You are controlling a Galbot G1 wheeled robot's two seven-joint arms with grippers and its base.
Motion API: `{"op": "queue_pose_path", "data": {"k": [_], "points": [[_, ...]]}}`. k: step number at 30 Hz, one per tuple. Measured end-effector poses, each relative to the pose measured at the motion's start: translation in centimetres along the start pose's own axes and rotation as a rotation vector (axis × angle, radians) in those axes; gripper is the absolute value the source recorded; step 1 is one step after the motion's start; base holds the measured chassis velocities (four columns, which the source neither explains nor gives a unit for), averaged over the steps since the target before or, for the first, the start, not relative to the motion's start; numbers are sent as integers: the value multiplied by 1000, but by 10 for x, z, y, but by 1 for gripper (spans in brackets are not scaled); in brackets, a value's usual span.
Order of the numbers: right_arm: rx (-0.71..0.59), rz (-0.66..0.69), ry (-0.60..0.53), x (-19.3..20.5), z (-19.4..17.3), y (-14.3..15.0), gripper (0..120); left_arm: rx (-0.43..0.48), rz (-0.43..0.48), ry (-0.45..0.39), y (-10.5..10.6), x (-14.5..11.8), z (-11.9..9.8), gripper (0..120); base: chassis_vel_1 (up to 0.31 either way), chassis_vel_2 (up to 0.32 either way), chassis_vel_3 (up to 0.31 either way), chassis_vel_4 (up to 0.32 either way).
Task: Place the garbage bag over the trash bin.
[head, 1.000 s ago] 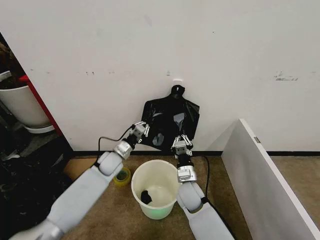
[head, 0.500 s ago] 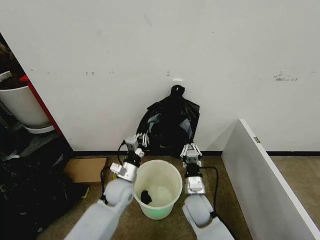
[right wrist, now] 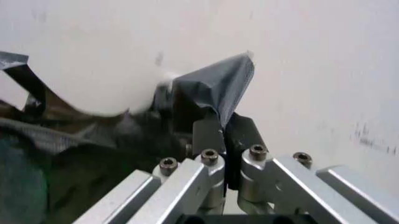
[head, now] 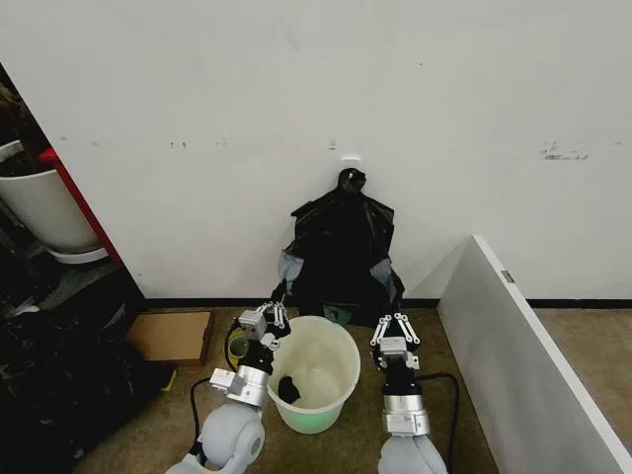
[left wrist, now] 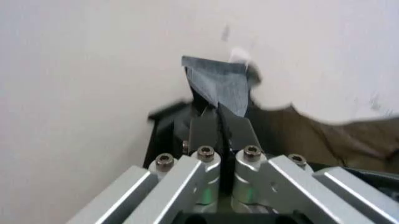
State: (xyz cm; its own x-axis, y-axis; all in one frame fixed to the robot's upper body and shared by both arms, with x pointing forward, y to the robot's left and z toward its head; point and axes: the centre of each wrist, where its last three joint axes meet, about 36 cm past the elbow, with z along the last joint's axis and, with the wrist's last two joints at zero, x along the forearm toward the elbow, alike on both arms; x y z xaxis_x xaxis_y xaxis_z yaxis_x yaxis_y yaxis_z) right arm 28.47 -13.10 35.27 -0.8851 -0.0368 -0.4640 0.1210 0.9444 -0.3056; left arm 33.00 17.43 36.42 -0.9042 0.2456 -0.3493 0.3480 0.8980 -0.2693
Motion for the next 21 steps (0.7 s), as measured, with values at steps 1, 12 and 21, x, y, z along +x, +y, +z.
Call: {"op": "queue_pose_path", "data": {"k": [1, 12, 21], "points": [[0, 0, 0, 0, 0, 0, 0, 0, 0, 0, 0, 0, 0, 0, 0, 0, 0, 0], [-73, -33, -93, 13, -34, -9, 0, 10, 31, -91, -7, 24, -59, 0, 0, 0, 0, 0], [-86, -77, -46, 22, -8, 13, 0, 0, -19, -28, -3, 44, -32, 0, 0, 0, 0, 0]]}}
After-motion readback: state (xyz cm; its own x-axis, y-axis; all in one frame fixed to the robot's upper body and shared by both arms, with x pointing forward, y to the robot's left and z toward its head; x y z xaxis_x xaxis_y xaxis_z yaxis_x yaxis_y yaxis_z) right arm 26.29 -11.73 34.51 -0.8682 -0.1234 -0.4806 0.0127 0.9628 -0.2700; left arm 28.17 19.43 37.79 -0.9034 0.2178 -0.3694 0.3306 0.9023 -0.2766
